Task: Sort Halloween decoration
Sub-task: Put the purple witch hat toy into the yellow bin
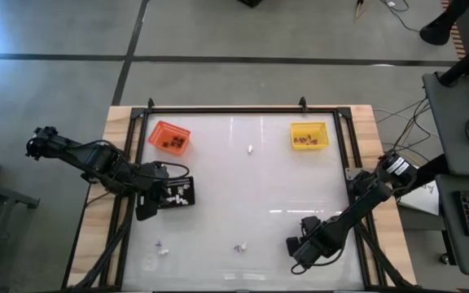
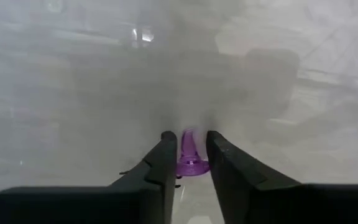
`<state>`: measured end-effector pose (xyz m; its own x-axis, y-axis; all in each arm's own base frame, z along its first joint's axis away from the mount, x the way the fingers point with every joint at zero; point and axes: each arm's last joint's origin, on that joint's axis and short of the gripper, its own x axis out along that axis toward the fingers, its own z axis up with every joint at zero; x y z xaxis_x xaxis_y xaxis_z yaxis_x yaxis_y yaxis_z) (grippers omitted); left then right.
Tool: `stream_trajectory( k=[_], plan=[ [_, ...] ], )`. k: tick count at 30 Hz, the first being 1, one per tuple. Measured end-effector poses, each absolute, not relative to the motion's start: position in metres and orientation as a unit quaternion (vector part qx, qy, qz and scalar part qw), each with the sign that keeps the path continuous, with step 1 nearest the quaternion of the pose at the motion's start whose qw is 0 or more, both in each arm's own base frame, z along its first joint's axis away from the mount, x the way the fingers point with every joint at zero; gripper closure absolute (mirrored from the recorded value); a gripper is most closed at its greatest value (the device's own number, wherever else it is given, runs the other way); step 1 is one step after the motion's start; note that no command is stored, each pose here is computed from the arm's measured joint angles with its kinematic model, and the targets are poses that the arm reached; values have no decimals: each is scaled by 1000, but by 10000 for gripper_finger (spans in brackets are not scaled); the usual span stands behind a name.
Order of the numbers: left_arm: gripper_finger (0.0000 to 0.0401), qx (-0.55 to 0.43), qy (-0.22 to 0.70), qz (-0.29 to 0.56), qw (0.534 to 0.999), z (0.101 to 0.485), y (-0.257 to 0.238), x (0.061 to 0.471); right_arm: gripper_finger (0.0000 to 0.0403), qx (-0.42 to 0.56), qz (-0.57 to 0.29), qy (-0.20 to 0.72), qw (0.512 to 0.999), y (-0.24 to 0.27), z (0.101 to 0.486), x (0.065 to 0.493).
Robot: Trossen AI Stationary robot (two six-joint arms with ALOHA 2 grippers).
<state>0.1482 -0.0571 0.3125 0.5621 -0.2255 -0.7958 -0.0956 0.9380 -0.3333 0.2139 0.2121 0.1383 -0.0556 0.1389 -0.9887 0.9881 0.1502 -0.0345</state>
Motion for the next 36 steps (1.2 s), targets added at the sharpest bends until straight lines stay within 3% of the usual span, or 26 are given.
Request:
stream_trajectory(
  k=[8, 19, 36],
  plan=[
    [305, -171, 466, -38, 867, 313, -57, 148, 390, 481, -435, 589, 482, 212, 136, 212],
    [305, -167, 465, -41, 868, 313, -57, 148, 394, 482, -429, 593, 481, 219, 150, 216],
    [305, -159, 430, -33, 888, 321, -51, 135, 394, 462, -468, 534, 532, 213, 180, 227]
  ],
)
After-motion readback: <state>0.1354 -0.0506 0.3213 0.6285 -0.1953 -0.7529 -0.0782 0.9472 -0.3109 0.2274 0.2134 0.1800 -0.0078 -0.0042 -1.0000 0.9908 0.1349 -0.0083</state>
